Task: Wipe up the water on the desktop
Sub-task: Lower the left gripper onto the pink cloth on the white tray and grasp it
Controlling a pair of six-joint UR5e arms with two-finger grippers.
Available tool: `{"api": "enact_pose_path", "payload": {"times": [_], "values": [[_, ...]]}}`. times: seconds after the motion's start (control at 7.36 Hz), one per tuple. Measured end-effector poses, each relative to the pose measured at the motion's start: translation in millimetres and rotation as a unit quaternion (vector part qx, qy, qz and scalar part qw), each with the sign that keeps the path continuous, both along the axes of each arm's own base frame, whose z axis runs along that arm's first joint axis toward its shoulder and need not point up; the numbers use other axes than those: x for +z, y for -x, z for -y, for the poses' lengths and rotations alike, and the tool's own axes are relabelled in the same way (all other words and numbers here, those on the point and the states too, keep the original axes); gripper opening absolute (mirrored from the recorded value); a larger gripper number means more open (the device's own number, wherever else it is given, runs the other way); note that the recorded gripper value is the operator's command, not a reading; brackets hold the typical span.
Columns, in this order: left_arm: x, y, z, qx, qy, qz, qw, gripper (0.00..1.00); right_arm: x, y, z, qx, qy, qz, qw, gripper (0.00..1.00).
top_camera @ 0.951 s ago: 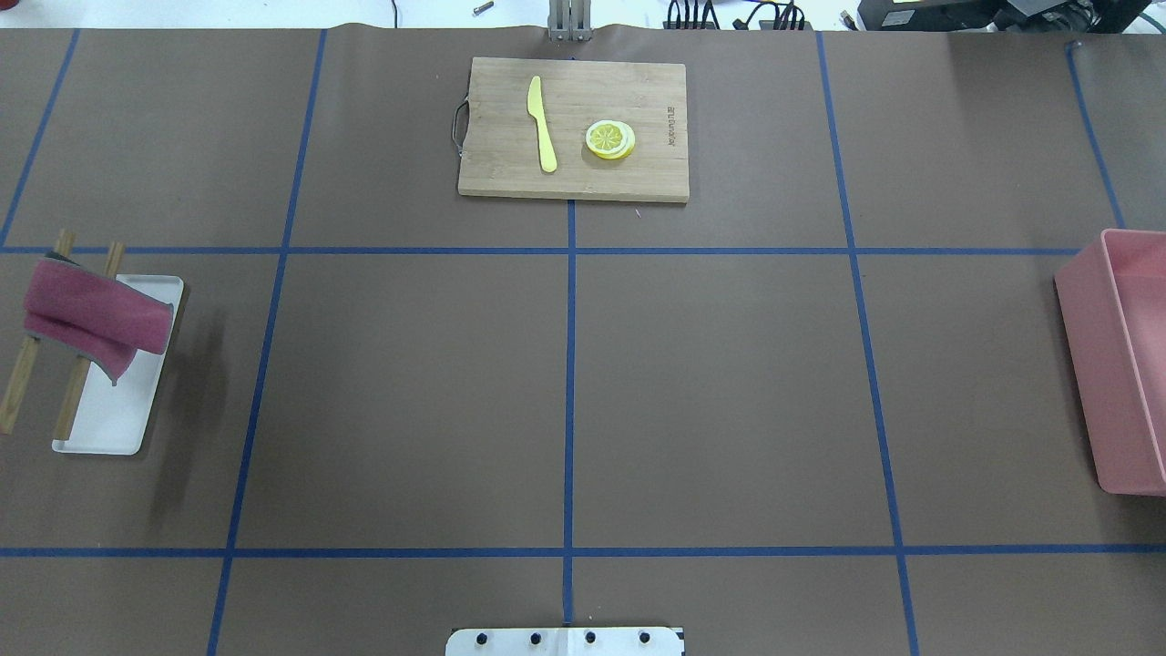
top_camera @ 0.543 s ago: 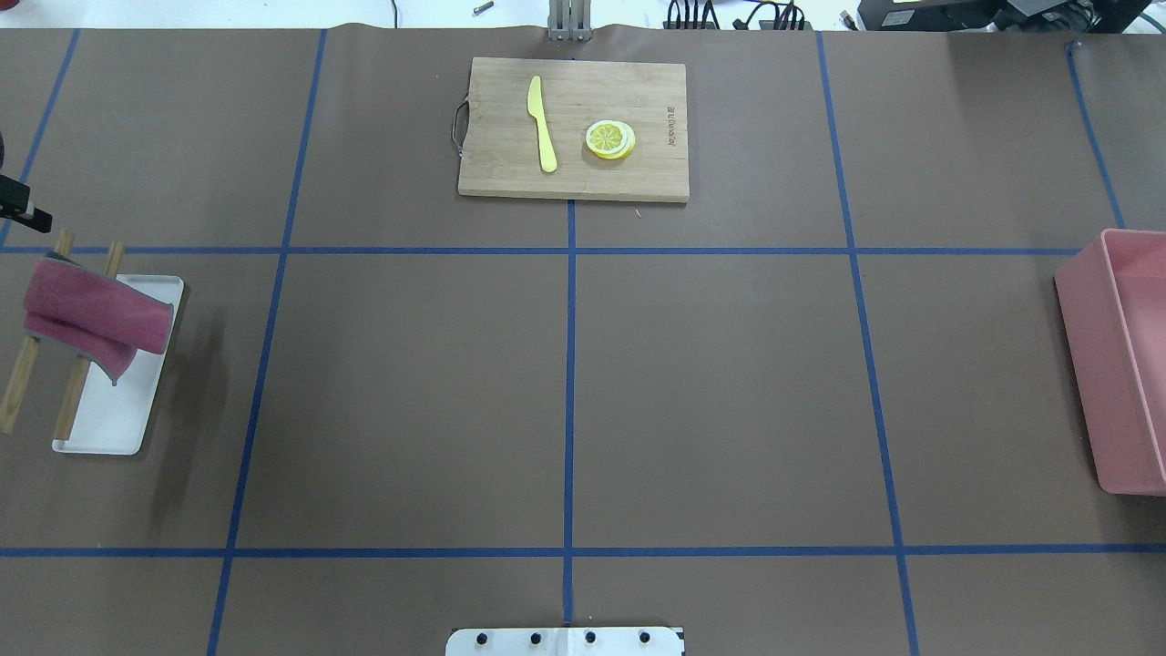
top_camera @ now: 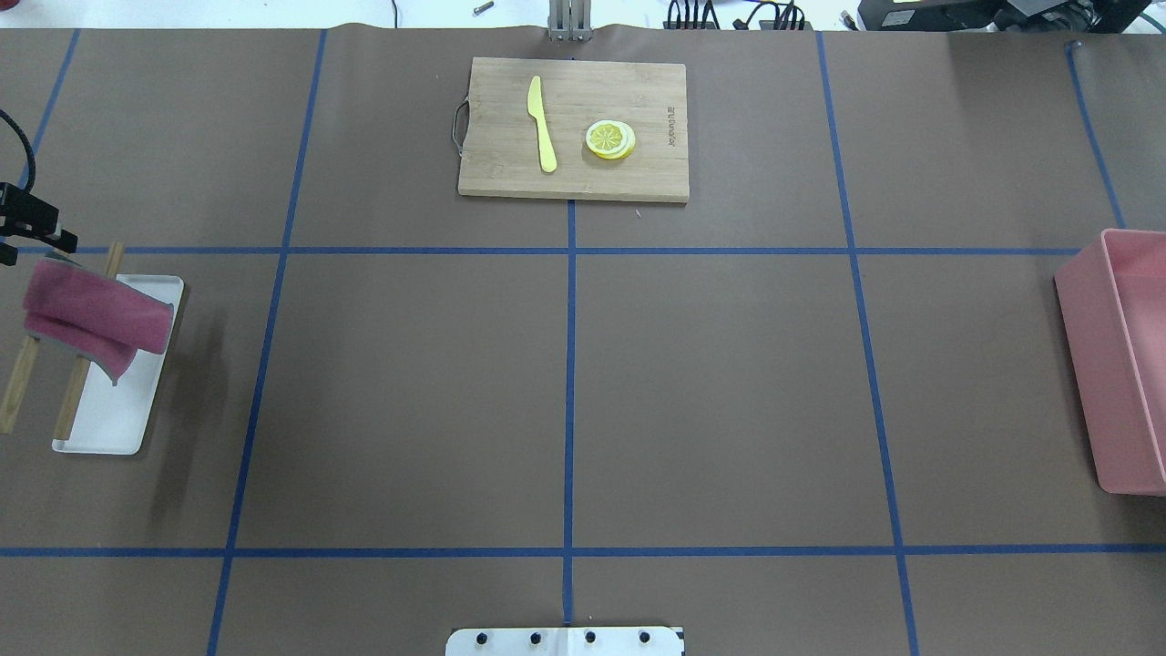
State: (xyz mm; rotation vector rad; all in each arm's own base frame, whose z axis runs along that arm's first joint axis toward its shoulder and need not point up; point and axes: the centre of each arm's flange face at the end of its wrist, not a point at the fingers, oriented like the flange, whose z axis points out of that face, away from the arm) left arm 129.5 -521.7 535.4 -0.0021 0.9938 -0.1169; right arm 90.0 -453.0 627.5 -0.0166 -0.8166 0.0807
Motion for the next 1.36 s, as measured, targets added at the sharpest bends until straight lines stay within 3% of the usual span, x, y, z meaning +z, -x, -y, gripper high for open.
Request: {"api": "enact_pose_path", "payload": {"times": [0.27,0.54,1.36], "values": [[3,-4,0,0.004,0.003,0.001,1.0,0.45,-1,1,0,0.0,0.0,0.006,1.0,1.0],[6,-5,1,0.004,0.005,0.002,1.0,0.01,-2,1,0,0.0,0.0,0.007,1.0,1.0],[-2,11,0,-0.006,-0.01,-0.008,0.9999,0.0,-4,1,2,0.0,-0.002,0.007,1.0,1.0]]}}
